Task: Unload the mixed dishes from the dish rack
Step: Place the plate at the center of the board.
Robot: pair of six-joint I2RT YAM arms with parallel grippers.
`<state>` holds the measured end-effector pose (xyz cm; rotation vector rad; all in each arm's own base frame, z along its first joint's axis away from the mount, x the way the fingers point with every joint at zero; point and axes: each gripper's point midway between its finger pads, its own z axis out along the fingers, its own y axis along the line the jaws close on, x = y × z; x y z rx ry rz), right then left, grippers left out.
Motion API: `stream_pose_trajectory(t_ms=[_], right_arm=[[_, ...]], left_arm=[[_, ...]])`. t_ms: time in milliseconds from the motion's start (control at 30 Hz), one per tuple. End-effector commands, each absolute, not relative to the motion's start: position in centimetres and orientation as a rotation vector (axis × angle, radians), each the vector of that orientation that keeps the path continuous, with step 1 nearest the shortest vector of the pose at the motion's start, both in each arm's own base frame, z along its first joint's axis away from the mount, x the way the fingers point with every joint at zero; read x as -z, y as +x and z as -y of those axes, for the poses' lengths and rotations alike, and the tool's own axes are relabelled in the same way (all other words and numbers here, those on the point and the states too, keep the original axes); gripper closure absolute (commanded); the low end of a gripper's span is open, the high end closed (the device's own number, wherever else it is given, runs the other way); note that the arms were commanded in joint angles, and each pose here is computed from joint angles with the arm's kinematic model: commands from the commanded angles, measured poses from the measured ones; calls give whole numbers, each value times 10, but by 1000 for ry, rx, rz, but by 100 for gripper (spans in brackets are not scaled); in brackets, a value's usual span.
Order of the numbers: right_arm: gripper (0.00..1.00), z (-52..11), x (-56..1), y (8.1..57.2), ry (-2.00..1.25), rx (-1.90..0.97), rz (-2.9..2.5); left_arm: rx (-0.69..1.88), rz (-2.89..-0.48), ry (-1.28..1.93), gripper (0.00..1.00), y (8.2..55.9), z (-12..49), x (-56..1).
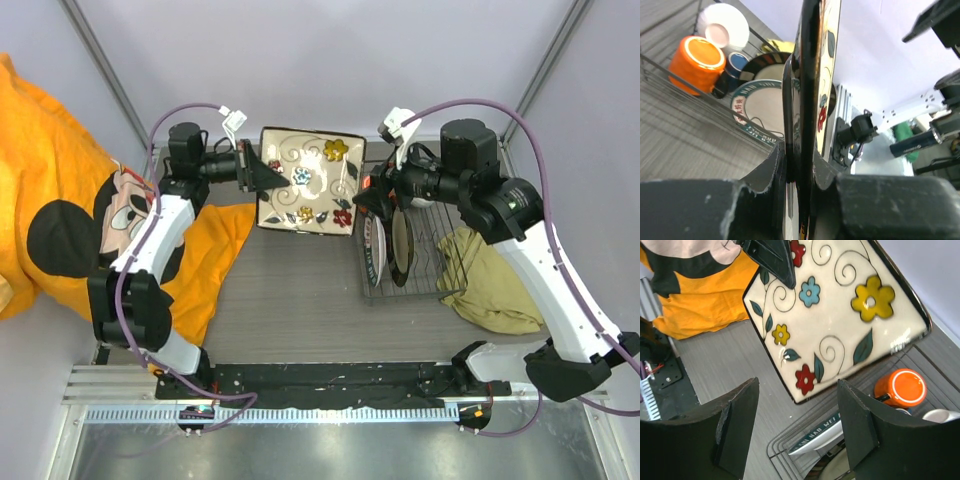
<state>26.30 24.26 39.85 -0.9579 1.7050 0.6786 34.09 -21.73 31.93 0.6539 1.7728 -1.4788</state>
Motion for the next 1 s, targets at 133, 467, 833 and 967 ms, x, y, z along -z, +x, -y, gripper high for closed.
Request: stream_pose_trajectory(t_ms=[133,467,833,967], right_arm=[[32,-222,-426,273,-854,-540,-1624],[32,-214,-418,278,-832,-501,-1645],[33,-211,-411,280,-830,-485,-1660],[33,-211,-406,281,-831,-485,-1668]], left_arm=[[1550,-1673,608,100,386,182,-336],[1651,-1728,397,100,455,152,-296],[1680,-1807,257,100,496,148,-248],[1589,-1885,224,100,508,145,-222]])
